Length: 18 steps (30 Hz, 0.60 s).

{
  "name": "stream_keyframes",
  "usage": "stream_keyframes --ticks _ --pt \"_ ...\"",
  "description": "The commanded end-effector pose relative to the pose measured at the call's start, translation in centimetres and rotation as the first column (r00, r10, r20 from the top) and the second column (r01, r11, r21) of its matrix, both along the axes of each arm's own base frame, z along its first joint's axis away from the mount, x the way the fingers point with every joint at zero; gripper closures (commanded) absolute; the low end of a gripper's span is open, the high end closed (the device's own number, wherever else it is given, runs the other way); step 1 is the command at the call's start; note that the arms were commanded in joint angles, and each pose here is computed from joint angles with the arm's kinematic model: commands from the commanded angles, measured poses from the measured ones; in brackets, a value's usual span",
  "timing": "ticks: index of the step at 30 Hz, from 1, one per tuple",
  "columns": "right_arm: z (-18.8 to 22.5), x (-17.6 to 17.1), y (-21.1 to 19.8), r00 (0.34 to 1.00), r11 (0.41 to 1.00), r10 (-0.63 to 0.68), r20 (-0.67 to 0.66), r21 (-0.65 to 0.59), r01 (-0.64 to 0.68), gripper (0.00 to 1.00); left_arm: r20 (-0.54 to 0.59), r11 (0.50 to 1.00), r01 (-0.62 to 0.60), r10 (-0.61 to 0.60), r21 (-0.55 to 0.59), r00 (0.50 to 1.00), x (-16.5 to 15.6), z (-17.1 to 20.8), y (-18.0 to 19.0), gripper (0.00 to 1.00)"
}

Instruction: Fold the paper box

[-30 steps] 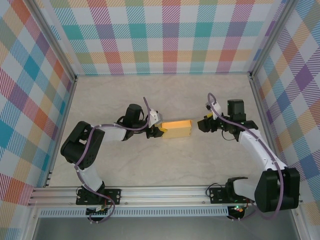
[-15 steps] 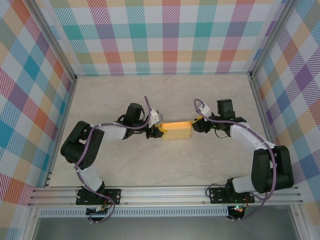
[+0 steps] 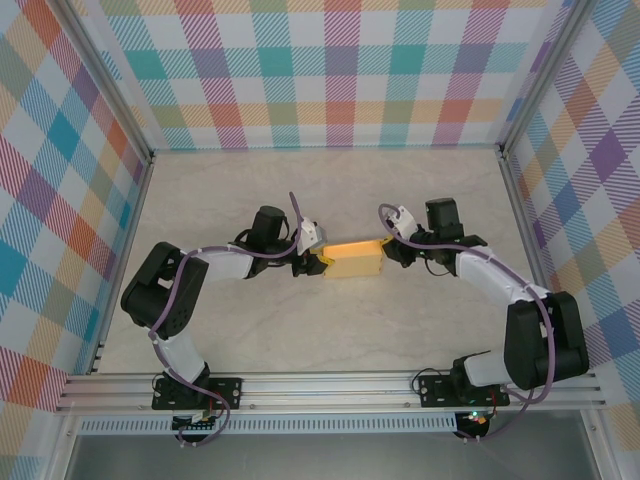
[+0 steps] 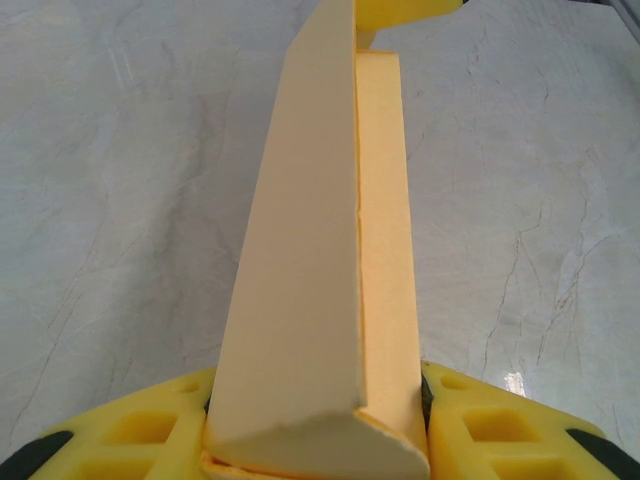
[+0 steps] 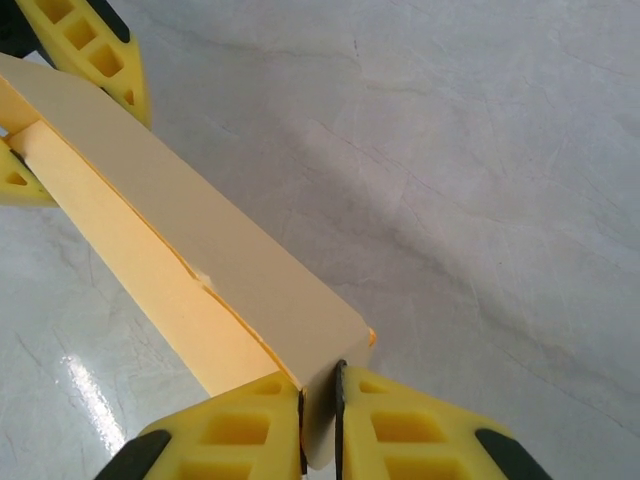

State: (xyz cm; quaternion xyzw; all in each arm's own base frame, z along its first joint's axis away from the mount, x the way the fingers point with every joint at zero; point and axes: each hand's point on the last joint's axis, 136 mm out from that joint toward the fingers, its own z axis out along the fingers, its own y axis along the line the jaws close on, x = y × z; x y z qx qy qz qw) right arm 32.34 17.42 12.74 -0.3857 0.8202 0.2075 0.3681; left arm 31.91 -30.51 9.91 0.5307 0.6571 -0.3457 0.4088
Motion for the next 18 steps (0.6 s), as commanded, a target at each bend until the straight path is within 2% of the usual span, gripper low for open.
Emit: stream_keyframes --ticks 1,9,15,18 --pt "0.3 -0.9 0.5 1.0 1.0 -0.01 -0.014 0.003 0.01 0.87 -0.028 0.998 -0.007 0.009 0.061 1.0 -0.8 -1.3 -0.2 0.64" --pt "0.8 -0.2 -0.1 0.998 0.998 -0.049 -0.033 -0.037 0.048 0.91 -0.022 0.996 0.027 -0.025 0.086 0.999 -1.2 -1.6 -0.3 0.64" --pt "1.5 0.0 0.5 0.99 0.996 -0.087 -0.108 0.007 0.089 0.97 -0.012 0.996 0.016 -0.015 0.093 1.0 -1.2 -1.6 -0.4 0.63" --pt "1.1 -0.2 0.5 0.984 0.995 -0.104 -0.142 -0.012 0.103 0.98 -0.006 0.996 0.0 0.0 0.093 1.0 -0.9 -1.6 -0.5 0.64"
